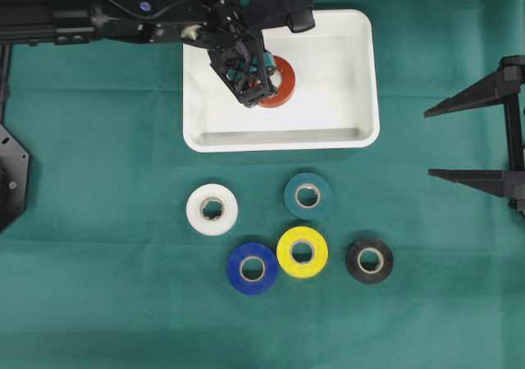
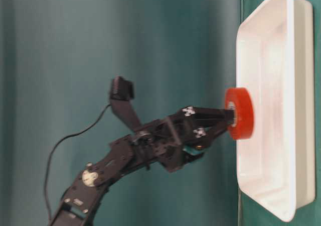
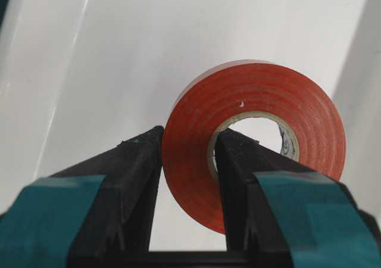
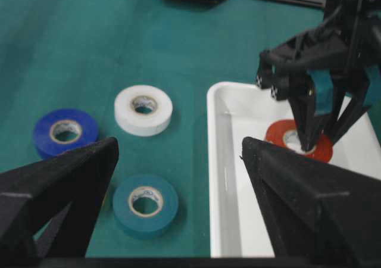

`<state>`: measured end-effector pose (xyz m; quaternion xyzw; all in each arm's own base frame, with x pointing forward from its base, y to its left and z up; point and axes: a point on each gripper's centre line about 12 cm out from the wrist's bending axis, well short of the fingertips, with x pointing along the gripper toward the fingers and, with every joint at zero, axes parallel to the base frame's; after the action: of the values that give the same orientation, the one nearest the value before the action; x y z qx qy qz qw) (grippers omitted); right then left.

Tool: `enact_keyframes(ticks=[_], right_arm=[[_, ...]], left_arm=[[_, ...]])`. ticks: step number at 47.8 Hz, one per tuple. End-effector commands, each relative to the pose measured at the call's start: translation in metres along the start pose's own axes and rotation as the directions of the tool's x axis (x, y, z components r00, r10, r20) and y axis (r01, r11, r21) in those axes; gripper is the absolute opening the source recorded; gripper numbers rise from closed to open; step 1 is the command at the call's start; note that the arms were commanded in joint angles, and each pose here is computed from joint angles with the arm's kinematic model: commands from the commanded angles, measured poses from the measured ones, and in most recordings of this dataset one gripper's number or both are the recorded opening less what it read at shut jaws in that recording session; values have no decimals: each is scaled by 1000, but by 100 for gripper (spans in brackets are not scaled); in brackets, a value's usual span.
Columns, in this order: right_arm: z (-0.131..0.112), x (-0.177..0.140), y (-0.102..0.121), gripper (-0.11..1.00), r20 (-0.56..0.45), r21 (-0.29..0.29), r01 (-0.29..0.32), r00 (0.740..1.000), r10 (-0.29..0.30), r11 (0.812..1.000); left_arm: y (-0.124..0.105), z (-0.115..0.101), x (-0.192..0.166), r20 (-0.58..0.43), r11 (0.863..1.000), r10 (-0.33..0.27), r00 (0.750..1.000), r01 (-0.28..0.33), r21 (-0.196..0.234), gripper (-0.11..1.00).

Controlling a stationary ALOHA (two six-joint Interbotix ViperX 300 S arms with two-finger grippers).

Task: Pick up the tape from a random location and place it into the white case.
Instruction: 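Lower the red tape roll into the tray and open the left gripper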

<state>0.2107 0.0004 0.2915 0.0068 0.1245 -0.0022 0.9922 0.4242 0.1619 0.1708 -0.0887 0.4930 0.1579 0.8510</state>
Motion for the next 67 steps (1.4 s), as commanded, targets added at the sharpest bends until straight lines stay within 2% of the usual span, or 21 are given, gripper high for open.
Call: enact_keyframes(ticks=[1, 14, 34, 37, 45, 49, 61, 67], right_arm=[[10, 1, 0, 92, 21, 0, -1, 1000, 1, 1000], [9, 2, 0, 92, 17, 0, -1, 1000, 1, 1000], [9, 2, 0, 92, 18, -1, 0, 1000, 1, 1000], [9, 2, 1, 92, 18, 0, -2, 1000, 2, 1000], [9, 2, 0, 92, 15, 3, -2, 1000, 2, 1000], [9, 2, 0, 92, 17, 5, -1, 1000, 1, 1000], [9, 2, 1, 92, 18, 4, -2, 1000, 2, 1000], [11, 1, 0, 92, 21, 5, -1, 1000, 1, 1000]], left_arm=[[5, 7, -3, 34, 1000, 6, 999, -6, -8, 21], [5, 1, 12, 0, 1000, 6, 1000, -6, -3, 21], [1, 3, 12, 9, 1000, 1, 1000, -1, 2, 22], [1, 3, 12, 9, 1000, 1, 1000, -1, 3, 33], [2, 3, 11, 11, 1000, 3, 1000, -3, 3, 83], [2, 4, 10, 12, 1000, 3, 1000, -3, 3, 97], [2, 4, 7, 11, 1000, 3, 1000, -3, 2, 96], [1, 10, -10, 26, 1000, 2, 1000, -2, 4, 96]])
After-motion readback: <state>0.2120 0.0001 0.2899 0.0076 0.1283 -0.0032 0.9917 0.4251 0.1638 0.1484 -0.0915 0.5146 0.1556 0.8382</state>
